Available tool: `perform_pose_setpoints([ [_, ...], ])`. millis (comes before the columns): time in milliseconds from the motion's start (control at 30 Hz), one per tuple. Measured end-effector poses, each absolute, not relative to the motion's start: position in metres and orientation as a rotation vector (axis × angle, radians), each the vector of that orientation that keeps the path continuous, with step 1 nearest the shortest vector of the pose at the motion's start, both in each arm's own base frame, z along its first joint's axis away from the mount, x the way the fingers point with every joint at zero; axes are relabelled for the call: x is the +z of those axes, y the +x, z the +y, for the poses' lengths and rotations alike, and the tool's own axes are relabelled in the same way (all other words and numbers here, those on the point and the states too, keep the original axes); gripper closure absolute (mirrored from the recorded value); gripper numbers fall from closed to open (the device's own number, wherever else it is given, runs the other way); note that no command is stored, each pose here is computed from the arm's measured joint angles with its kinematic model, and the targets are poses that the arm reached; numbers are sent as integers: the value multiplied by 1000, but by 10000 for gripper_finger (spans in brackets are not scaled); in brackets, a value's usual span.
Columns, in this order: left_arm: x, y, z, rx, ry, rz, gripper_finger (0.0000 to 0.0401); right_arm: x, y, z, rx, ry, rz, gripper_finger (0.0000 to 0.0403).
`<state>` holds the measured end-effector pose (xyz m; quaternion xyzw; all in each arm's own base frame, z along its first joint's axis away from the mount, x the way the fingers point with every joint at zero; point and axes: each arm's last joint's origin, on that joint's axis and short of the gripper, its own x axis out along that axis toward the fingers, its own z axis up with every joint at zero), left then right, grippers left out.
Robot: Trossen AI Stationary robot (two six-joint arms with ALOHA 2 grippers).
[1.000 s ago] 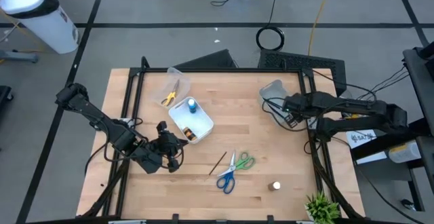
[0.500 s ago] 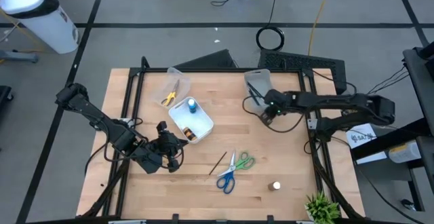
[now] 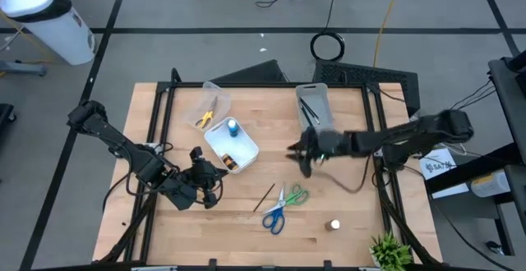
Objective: Pick & Place Paint Supplies
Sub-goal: Adjust the white bin
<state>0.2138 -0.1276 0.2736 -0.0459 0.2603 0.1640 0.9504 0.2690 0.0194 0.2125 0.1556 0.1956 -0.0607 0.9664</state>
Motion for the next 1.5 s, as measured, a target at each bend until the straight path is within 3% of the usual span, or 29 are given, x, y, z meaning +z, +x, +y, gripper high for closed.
perform_pose_setpoints([
  [200, 275, 215, -129, 331, -115, 513, 364, 175, 313, 76, -151, 186, 156, 273],
  [467, 276, 214, -132, 314, -115, 503, 364, 136, 407, 114, 64, 122, 296, 291],
  [700, 276, 213, -133, 310, -112, 504, 364, 141, 464, 117, -185, -46, 345, 330],
  [1100, 275, 212, -134, 303, -104, 511, 364, 127, 474, 86, -309, -54, 455, 398],
  [1500, 275, 212, -134, 298, -108, 515, 364, 128, 468, 61, -516, -146, 535, 401],
])
